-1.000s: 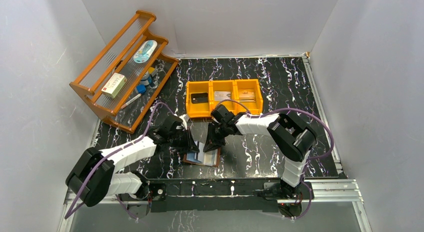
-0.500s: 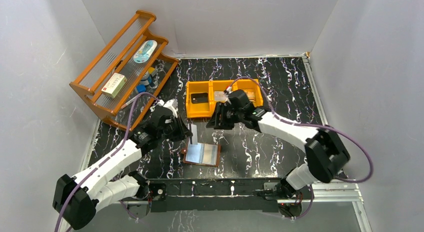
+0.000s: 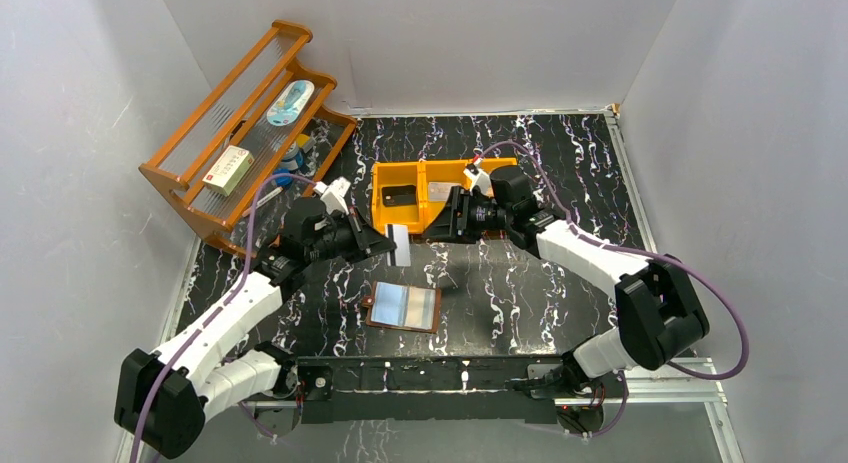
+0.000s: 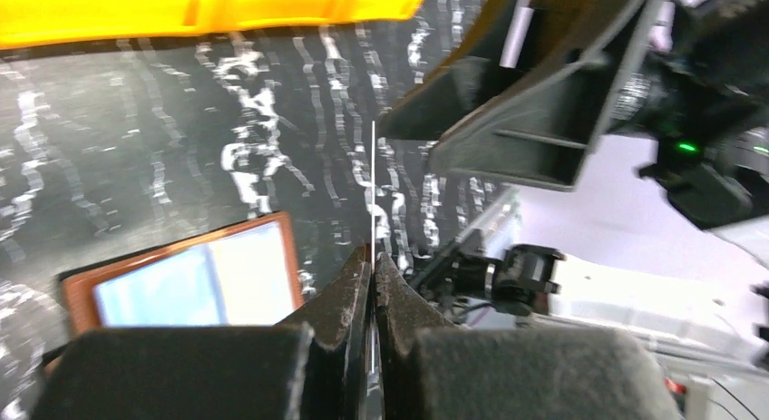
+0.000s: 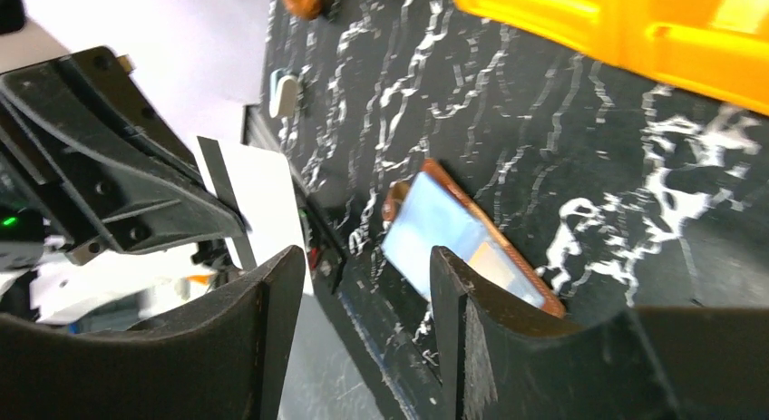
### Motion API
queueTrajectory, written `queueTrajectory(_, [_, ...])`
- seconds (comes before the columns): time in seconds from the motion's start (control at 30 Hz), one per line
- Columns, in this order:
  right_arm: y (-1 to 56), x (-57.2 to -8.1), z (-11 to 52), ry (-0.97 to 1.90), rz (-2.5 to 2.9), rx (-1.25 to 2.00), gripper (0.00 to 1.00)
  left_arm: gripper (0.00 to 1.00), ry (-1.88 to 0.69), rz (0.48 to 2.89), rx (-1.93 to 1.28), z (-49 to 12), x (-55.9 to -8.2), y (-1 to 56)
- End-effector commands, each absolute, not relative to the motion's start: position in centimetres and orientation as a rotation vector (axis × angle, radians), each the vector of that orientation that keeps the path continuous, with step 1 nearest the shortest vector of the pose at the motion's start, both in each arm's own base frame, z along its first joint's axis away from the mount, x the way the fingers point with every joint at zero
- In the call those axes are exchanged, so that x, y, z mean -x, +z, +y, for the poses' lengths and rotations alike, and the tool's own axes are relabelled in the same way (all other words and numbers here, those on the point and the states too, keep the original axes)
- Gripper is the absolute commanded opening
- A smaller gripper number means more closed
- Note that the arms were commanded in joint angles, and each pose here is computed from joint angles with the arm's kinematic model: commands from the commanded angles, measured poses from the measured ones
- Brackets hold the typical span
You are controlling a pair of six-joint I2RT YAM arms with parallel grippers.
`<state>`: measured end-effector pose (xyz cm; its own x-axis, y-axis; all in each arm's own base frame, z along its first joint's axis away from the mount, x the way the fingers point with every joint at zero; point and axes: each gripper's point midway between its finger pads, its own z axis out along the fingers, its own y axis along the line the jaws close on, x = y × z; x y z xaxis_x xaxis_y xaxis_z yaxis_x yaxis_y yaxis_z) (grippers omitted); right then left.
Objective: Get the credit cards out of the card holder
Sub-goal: Remove the credit card from the card holder.
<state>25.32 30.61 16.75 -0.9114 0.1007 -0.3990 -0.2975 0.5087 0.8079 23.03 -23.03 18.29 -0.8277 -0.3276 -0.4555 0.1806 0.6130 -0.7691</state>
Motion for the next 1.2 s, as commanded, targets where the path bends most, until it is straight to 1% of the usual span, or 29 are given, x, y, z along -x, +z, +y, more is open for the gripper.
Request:
queueTrajectory(0.0, [21.1,-24.0,32.9,1.638,2.201,0.339,0.62,0.0,-1.484,2.112,0.02,-25.8,-22.0,22.1])
queueTrajectory(0.1, [22.4,-23.4,33.5,1.744,2.13,0.361,0.62,0.0,-1.55,2.084,0.01,-26.4,-22.1,22.6])
queueTrajectory(0.2, [22.8,-22.8,33.8,1.788,2.121,0.386,0.63,0.0,-1.567,2.073,0.008,-26.5,-22.1,22.8])
queueTrajectory(0.3, [23.0,-22.4,34.0,1.829,2.119,0.398,0.59,0.0,-1.586,2.056,-0.005,-26.7,-22.2,23.2])
queueTrajectory(0.4, [23.1,-22.1,34.0,1.858,2.107,0.409,0.5,0.0,-1.592,2.055,-0.006,-26.8,-22.1,23.2])
queueTrajectory(0.47, [23.4,-21.8,34.0,1.88,2.097,0.419,0.4,0.0,-1.594,2.049,-0.004,-26.8,-22.1,23.3])
queueTrajectory(0.5, [23.4,-21.6,34.0,1.894,2.094,0.426,0.32,0.0,-1.589,2.051,0.003,-26.7,-22.1,23.2])
queueTrajectory(0.57, [23.6,-21.4,34.0,1.906,2.083,0.435,0.25,0.0,-1.571,2.049,0.011,-26.5,-22.1,23.1])
queueTrajectory(0.7, [23.7,-21.1,33.8,1.916,2.081,0.448,0.23,0.0,-1.504,2.062,0.037,-25.7,-22.3,22.7])
queueTrajectory(0.77, [23.7,-20.9,33.7,1.917,2.079,0.451,0.17,0.0,-1.485,2.067,0.046,-25.5,-22.3,22.5])
queueTrajectory(0.8, [23.8,-20.9,33.7,1.919,2.077,0.453,0.13,0.03,-1.48,2.073,0.048,-25.4,-22.3,22.4])
queueTrajectory(0.87, [24.1,-20.8,33.7,1.92,2.068,0.46,0.07,0.12,-1.471,2.08,0.046,-25.4,-22.2,22.2])
queueTrajectory(0.93, [24.1,-21.1,33.6,1.898,2.067,0.453,0.01,0.3,-1.442,2.088,0.055,-25.1,-22.4,22.0])
queueTrajectory(1.0, [24.0,-21.7,33.5,1.844,2.082,0.444,0.0,0.41,-1.403,2.101,0.068,-24.7,-22.4,21.7])
queueTrajectory(1.07, [23.8,-22.3,33.4,1.784,2.102,0.435,0.0,0.61,-1.369,2.108,0.078,-24.3,-22.6,21.7])
queueTrajectory(1.17, [23.1,-24.2,33.0,1.608,2.147,0.415,0.0,0.75,-1.317,2.14,0.108,-23.8,-22.8,21.3])
